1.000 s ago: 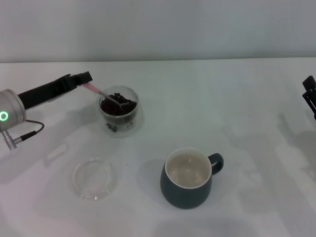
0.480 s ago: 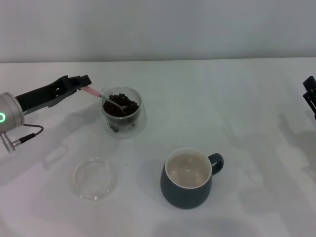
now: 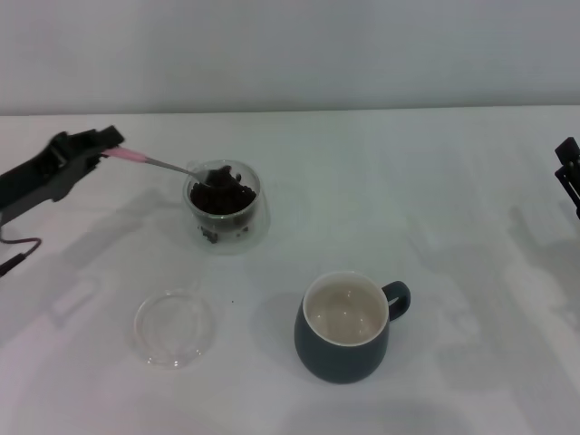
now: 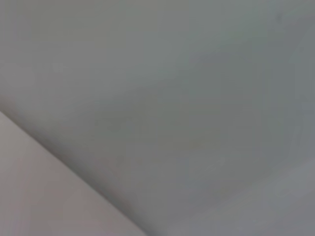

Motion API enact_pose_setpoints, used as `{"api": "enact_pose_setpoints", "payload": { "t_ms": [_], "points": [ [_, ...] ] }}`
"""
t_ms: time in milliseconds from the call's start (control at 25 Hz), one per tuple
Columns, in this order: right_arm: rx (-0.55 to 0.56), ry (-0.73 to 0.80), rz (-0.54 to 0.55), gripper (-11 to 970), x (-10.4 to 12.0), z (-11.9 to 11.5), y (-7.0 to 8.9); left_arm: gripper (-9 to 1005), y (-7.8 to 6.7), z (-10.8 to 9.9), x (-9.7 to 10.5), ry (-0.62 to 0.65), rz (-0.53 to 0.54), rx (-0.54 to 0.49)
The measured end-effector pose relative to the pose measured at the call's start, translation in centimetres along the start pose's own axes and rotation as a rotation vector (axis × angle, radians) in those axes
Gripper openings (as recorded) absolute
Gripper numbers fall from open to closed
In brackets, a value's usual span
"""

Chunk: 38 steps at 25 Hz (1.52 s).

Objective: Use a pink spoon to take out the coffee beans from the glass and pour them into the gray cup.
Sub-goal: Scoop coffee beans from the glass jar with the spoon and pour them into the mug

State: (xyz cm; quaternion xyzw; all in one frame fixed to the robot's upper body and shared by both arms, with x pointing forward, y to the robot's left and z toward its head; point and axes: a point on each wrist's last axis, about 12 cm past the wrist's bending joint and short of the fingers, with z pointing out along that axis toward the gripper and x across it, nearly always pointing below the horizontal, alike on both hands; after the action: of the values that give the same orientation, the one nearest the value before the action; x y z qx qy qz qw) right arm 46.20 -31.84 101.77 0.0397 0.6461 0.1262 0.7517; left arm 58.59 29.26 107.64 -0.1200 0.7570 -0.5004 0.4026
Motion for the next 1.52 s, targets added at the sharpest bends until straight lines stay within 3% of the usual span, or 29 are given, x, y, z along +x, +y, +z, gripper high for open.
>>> {"api": "enact_pose_setpoints", "payload": {
  "t_ms": [280,600,960,1200,1520],
  "points": [
    [-0.009,-0.005,0.001,860,0.0,0.1,0.1,130,0.4,-2.9,0.6,-0.062,-0.068,0.084],
    [-0.024,-0.004,0.01,860,0.0,0.4,0.6,131,-1.1,-2.7,2.2,0.059,-0.043,0.202],
    [-0.027,0.0,0.024,860,0.2,0.2,0.9,129,-3.4,-0.8,3.1,0.258,0.191,0.319],
    [-0.024,0.002,0.033,860,0.3,0.0,1.0,130,-5.0,1.0,3.2,0.339,0.502,0.389],
    [-0.016,0.008,0.039,860,0.4,-0.4,1.0,130,-7.4,3.6,4.1,0.478,0.73,0.5]
  ]
}}
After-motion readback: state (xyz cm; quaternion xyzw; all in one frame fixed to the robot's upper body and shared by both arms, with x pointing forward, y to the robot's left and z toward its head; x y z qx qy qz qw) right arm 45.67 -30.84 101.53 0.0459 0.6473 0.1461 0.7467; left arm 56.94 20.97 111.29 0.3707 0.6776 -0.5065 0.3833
